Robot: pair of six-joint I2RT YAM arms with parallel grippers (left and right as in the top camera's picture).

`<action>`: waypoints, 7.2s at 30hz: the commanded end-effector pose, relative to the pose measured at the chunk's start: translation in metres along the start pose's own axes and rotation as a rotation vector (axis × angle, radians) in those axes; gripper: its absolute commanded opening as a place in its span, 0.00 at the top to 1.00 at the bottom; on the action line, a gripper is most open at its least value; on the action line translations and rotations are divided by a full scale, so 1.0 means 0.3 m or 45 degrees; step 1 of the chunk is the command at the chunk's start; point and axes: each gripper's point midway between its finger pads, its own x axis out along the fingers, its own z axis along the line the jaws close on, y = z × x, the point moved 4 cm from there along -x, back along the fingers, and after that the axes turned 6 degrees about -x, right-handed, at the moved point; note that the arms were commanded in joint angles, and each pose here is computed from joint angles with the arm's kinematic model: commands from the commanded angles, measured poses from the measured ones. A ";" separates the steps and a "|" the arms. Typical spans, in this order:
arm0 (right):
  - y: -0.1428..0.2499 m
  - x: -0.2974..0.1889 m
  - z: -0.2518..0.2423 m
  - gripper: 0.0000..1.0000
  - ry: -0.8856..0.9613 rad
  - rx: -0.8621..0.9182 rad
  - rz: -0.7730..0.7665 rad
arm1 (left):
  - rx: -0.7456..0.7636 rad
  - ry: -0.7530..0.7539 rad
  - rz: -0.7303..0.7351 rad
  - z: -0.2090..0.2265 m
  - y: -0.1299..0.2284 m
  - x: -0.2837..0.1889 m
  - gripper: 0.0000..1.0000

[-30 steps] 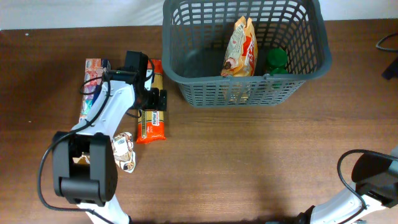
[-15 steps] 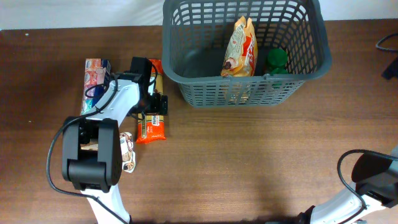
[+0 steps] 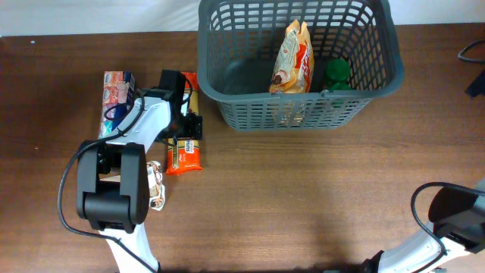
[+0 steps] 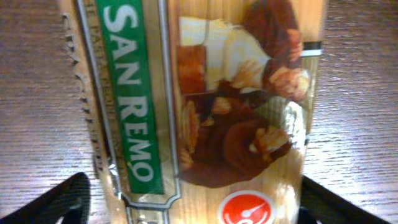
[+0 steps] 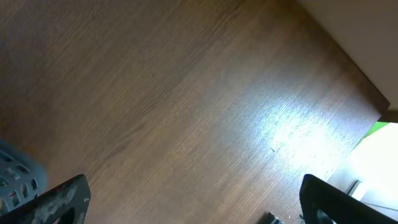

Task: Pack container
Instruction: 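Lower the left gripper and grasp the spaghetti packet, then lift the spaghetti packet and carry it into the basket, then release the packet and withdraw the left gripper from the basket, then lower the left gripper onto the blue Kleenex box and grasp it, then lift the Kleenex box and lower it into the basket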

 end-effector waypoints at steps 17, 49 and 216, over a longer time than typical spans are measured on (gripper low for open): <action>0.000 0.004 -0.011 0.02 0.022 0.019 0.001 | -0.048 0.043 0.091 -0.018 0.021 0.089 0.89; 0.000 0.004 -0.011 0.01 0.022 0.019 0.001 | -0.287 -0.005 -1.224 0.154 -0.201 -1.264 0.98; -0.001 0.004 -0.011 0.01 0.022 0.019 0.001 | 0.384 0.586 -1.304 -0.372 -0.321 -1.462 0.98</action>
